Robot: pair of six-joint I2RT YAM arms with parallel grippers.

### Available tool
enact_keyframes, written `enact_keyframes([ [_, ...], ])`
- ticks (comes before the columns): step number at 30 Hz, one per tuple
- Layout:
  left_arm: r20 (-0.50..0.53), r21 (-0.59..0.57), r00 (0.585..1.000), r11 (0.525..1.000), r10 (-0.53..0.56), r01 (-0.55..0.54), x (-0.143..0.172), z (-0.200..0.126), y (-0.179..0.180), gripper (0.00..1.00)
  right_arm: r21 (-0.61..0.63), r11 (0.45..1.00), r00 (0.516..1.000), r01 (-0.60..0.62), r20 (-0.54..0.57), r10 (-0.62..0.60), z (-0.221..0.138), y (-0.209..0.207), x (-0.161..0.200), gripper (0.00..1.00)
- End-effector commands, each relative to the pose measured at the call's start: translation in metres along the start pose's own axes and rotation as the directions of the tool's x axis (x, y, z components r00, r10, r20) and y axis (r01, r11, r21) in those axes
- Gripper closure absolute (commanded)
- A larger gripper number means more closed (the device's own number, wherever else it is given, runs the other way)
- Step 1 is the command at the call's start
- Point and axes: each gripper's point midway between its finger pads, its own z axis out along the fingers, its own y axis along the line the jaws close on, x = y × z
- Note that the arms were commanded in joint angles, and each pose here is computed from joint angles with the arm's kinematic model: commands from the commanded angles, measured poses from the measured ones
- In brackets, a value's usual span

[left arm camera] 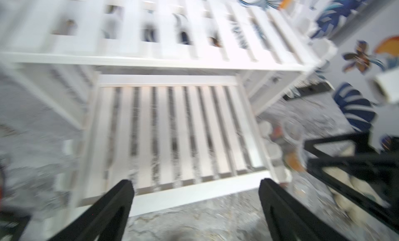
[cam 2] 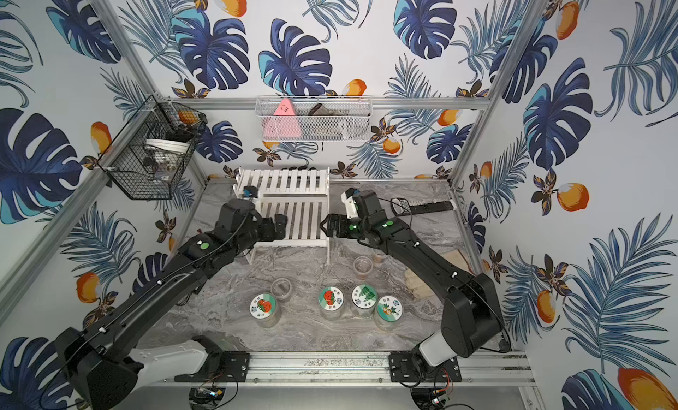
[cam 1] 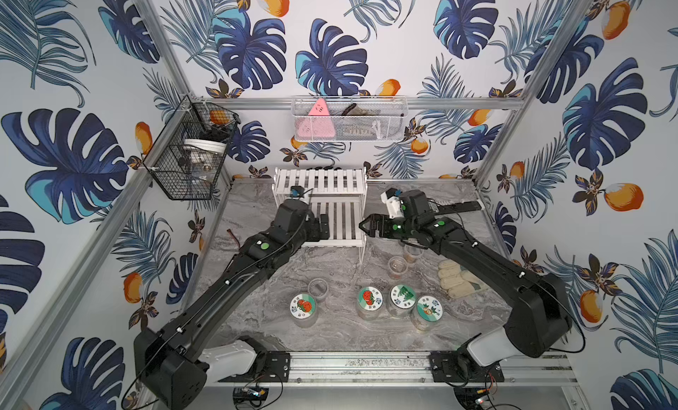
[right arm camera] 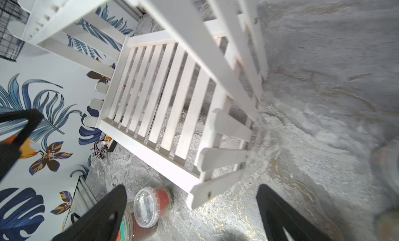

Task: Place the seed container on the shelf
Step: Move the shelf to the center of the board.

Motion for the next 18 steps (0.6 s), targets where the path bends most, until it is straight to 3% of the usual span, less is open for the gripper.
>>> enact_keyframes([
  [1,-0.016,-0.138,0.991,0.982,-0.13,0.126,0.01,-0.001,0.056,0.01,0.078,0.997,1.0,0.009,-0.024,-0.008,0.016,-0.006,0.003,0.03],
  [7,-0.095,-0.124,0.957,0.957,-0.276,0.264,0.025,0.024,0.09,0.01,0.071,0.997,0.996,-0.02,-0.08,0.026,0.041,-0.006,0.008,0.04],
  [13,-0.197,0.028,0.94,0.957,-0.278,0.289,0.037,0.057,0.066,0.01,0.053,0.998,0.993,-0.029,-0.109,0.035,0.052,-0.007,0.013,0.04],
  [18,-0.229,0.175,0.942,0.942,-0.246,0.288,0.031,0.064,0.041,0.01,0.05,0.998,0.994,-0.036,-0.103,0.041,0.051,-0.012,0.011,0.04],
])
